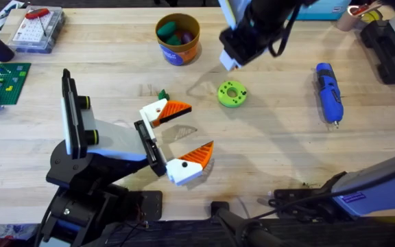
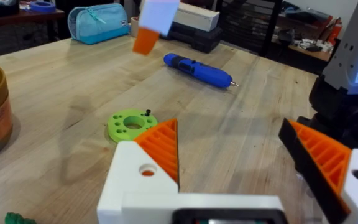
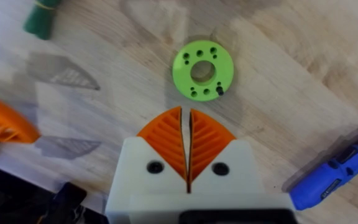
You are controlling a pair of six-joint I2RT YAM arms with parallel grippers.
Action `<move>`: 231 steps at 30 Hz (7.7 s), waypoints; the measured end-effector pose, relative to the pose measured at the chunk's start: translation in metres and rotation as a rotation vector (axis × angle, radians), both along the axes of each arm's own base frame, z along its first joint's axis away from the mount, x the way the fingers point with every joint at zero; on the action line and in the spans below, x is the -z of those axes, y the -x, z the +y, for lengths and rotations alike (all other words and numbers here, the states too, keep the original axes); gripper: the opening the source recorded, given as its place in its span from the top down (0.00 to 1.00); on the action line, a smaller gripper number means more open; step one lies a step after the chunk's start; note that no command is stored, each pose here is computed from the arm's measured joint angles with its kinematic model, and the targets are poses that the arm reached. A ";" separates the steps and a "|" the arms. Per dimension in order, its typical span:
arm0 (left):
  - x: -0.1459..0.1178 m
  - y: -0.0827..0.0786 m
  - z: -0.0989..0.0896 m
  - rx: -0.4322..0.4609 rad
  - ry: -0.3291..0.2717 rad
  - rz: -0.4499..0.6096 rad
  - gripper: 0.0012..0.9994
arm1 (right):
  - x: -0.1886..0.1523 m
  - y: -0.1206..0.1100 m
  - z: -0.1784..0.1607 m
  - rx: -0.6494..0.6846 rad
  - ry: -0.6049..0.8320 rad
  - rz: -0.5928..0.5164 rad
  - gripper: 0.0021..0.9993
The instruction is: Pick up the gripper from the table and insert it into the empty holder that is missing its gripper. Then pick up a screw, insert it into the mounting hole, and use the screwdriver to tighten it. Finally, clean up the table by picking up the vegetable and placing it into the bucket.
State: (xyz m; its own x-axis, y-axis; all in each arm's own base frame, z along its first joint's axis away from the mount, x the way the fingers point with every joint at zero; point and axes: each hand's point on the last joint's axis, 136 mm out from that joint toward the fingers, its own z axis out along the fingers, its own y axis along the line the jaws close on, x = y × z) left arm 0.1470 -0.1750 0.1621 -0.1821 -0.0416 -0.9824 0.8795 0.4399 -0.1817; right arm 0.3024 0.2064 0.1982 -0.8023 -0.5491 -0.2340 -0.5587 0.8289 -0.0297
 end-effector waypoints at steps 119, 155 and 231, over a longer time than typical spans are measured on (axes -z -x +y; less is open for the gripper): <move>-0.001 0.000 0.000 -0.001 0.001 -0.001 0.01 | 0.057 0.044 -0.065 0.390 -0.149 -0.030 0.01; -0.001 -0.001 0.000 -0.004 0.001 -0.001 0.01 | 0.116 0.022 -0.070 0.310 -0.088 0.052 0.01; -0.001 -0.001 0.000 -0.005 0.000 -0.001 0.01 | 0.137 -0.017 -0.070 0.178 -0.056 0.108 0.49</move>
